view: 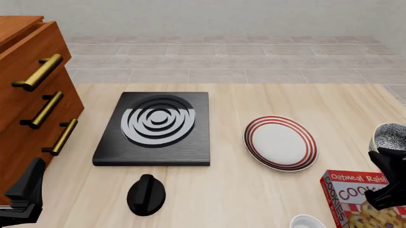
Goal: Pick the akita bowl on the cookies box and place it on the plate.
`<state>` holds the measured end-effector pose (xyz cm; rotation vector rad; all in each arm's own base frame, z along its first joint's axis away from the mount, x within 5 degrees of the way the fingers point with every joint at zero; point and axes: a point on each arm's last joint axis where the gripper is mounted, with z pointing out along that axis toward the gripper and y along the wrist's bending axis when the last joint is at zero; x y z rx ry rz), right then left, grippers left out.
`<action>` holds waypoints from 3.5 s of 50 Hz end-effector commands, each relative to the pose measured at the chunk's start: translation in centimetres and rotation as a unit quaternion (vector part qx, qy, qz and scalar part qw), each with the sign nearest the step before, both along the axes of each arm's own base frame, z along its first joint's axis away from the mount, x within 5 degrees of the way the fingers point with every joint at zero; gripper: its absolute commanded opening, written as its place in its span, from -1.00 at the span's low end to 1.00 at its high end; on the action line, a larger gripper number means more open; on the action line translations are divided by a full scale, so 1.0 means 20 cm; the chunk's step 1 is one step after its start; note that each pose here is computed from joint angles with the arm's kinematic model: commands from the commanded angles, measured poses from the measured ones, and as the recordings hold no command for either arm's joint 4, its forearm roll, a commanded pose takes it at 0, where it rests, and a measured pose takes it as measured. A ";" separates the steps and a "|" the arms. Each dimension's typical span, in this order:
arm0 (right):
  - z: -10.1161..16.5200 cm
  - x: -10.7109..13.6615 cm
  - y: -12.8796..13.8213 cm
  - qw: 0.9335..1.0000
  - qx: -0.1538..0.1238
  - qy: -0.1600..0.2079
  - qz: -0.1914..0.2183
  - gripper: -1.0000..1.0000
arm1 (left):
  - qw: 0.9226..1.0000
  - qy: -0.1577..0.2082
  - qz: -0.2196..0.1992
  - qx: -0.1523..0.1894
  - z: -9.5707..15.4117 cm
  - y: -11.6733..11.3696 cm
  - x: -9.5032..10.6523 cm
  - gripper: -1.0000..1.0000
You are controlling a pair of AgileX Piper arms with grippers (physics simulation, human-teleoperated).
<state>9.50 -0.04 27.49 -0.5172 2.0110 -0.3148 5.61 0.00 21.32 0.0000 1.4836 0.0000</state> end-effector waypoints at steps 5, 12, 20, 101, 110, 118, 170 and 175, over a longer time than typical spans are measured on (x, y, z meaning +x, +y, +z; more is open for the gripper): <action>0.04 0.06 0.01 1.000 -0.010 -0.006 0.018 -1.00 | 1.000 0.000 0.000 0.000 0.00 0.00 0.00 1.00; 0.05 0.12 0.03 1.000 -0.003 -0.004 0.031 -1.00 | 1.000 0.000 0.000 0.000 0.00 0.00 0.00 1.00; 0.01 0.19 0.05 0.999 -0.003 0.001 0.043 -1.00 | 1.000 0.000 0.000 0.000 0.00 0.00 0.00 1.00; -0.15 0.63 0.25 0.993 -0.001 0.030 0.112 -1.00 | 1.000 0.000 0.000 0.000 0.00 0.00 0.00 1.00; -0.17 0.66 0.24 0.994 -0.005 0.034 0.106 -1.00 | 1.000 0.000 0.000 0.000 0.00 0.00 0.00 1.00; -0.18 0.69 0.25 0.993 0.001 0.049 0.103 -1.00 | 1.000 0.000 0.000 0.000 0.00 0.00 0.00 1.00; -0.22 0.86 0.24 0.994 0.031 0.079 0.067 -1.00 | 1.000 0.000 0.000 0.000 0.00 0.00 0.00 1.00; -0.21 0.88 0.24 0.994 0.034 0.077 0.064 -1.00 | 1.000 0.000 0.000 0.000 0.00 0.00 0.00 1.00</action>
